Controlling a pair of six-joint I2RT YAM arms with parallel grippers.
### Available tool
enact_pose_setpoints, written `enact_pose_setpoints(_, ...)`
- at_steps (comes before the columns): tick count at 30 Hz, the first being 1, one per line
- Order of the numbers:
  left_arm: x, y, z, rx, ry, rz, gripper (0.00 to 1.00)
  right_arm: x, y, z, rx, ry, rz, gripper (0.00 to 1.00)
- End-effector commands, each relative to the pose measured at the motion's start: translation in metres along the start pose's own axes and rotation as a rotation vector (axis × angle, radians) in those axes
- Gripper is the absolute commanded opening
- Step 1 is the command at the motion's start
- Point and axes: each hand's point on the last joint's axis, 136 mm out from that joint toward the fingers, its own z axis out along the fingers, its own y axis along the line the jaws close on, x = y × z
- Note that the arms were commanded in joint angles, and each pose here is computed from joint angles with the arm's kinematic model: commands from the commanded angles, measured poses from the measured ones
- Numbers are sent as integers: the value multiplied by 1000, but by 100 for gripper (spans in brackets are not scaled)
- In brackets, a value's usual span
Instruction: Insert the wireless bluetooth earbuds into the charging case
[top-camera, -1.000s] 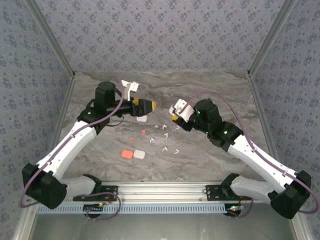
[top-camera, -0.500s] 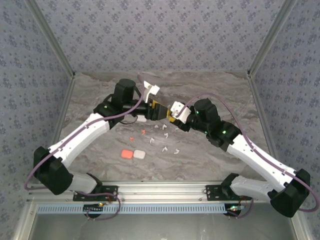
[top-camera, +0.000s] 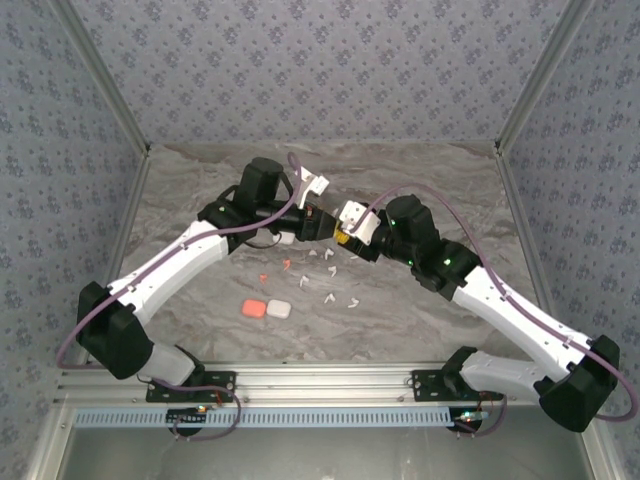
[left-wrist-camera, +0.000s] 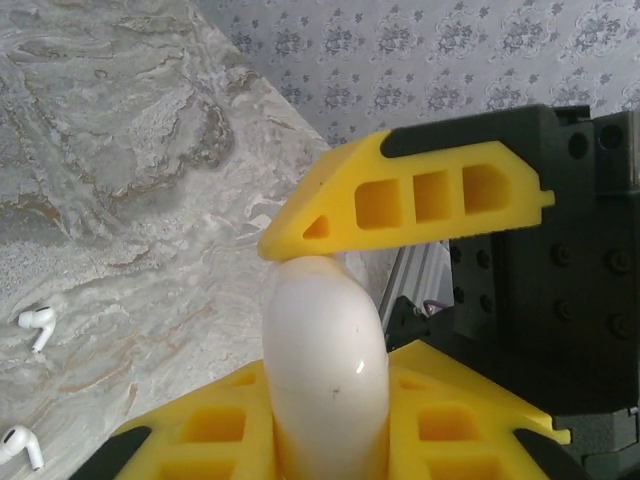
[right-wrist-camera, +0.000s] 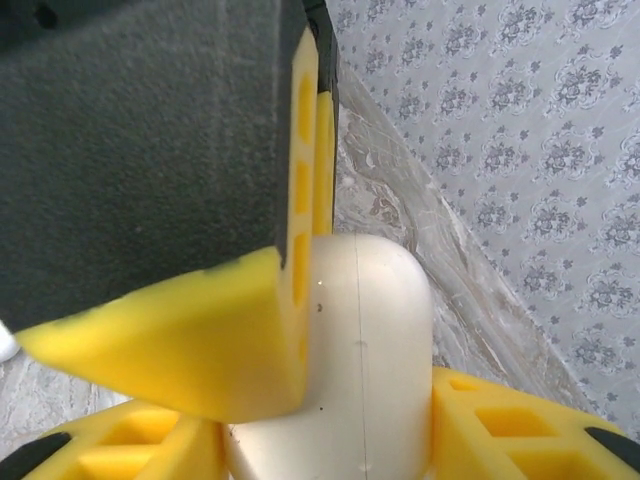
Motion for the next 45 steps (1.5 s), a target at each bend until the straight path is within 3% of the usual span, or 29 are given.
enact_pose_setpoints(1, -12, -17, -6, 19, -27, 62, 19, -10, -8, -8, -7, -8, 51, 57)
enact_pose_setpoints(8, -25, -14, -17, -32, -165, 182, 10, -2, 0, -33, -198, -75, 267, 100)
enact_pose_setpoints(12, -32, -22, -27, -16, -300, 288, 5, -10, -8, -51, -320, -214, 446, 100)
enact_pose_setpoints(17, -33, -26, -33, 8, -385, 360, 0, -19, -22, -52, -316, -295, 517, 100)
enact_pose_setpoints(26, -26, -30, -30, 38, -370, 384, 0, -22, -39, -30, -288, -277, 557, 93)
enact_pose_setpoints(36, -20, -33, -29, 56, -347, 406, 0, -23, -60, -16, -231, -256, 575, 75)
enact_pose_setpoints(45, -20, -37, -29, 67, -346, 417, 0, -25, -73, -8, -196, -238, 573, 71)
